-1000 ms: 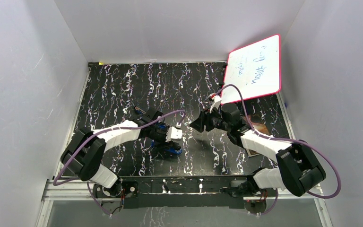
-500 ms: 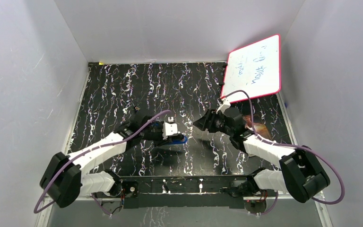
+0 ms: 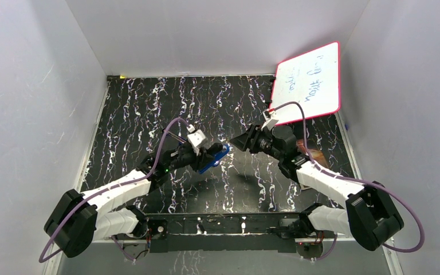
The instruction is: Load the staples into the stapler
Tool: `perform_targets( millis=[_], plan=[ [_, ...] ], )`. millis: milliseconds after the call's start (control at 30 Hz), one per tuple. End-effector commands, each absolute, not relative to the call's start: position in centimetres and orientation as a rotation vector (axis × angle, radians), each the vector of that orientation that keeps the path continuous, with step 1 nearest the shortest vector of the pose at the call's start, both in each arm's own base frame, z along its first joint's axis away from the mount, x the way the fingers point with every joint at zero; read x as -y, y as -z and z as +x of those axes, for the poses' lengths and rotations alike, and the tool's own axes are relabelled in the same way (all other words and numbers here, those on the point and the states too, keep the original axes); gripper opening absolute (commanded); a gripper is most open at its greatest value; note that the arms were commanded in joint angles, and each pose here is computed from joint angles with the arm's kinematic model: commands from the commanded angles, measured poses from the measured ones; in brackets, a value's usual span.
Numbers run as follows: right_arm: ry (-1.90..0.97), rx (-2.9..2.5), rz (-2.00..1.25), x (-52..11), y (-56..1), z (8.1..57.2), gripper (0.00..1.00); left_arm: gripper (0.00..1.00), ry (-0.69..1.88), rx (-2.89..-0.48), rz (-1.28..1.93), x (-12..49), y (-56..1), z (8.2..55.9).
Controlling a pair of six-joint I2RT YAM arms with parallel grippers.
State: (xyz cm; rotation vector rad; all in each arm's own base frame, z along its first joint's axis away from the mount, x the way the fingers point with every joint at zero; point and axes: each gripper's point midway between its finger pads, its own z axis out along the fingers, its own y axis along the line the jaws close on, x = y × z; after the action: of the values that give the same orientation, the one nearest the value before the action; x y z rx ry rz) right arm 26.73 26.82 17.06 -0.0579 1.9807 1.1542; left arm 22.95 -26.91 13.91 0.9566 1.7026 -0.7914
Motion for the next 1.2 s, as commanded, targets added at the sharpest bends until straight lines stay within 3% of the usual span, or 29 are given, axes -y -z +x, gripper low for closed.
perform_targets(
  millis=[0, 667, 867, 1067, 1167],
  plan=[
    [-1.182, -1.879, -0.078, -28.2, -20.5, 28.0, 0.59, 0.00, 0.822, -1.540, 0.765, 28.4, -20.9, 25.6],
    [-1.221, -1.879, -0.114, -30.9, -20.9, 29.1, 0.52, 0.00, 0.872, -1.460, 0.753, 29.8, -23.2, 25.8],
    [-1.248, -1.865, -0.122, -31.2, -21.5, 28.7, 0.38, 0.00, 0.869, -1.437, 0.723, 29.7, -23.9, 26.0],
    [-1.206, -1.808, -0.120, -30.4, -23.1, 29.0, 0.00, 0.00, 0.877, -1.411, 0.725, 29.4, -24.2, 25.4],
    [-1.172, -1.781, -0.131, -29.2, -24.1, 29.9, 0.00, 0.00, 0.880, -1.383, 0.731, 28.9, -24.8, 24.6]
  ],
)
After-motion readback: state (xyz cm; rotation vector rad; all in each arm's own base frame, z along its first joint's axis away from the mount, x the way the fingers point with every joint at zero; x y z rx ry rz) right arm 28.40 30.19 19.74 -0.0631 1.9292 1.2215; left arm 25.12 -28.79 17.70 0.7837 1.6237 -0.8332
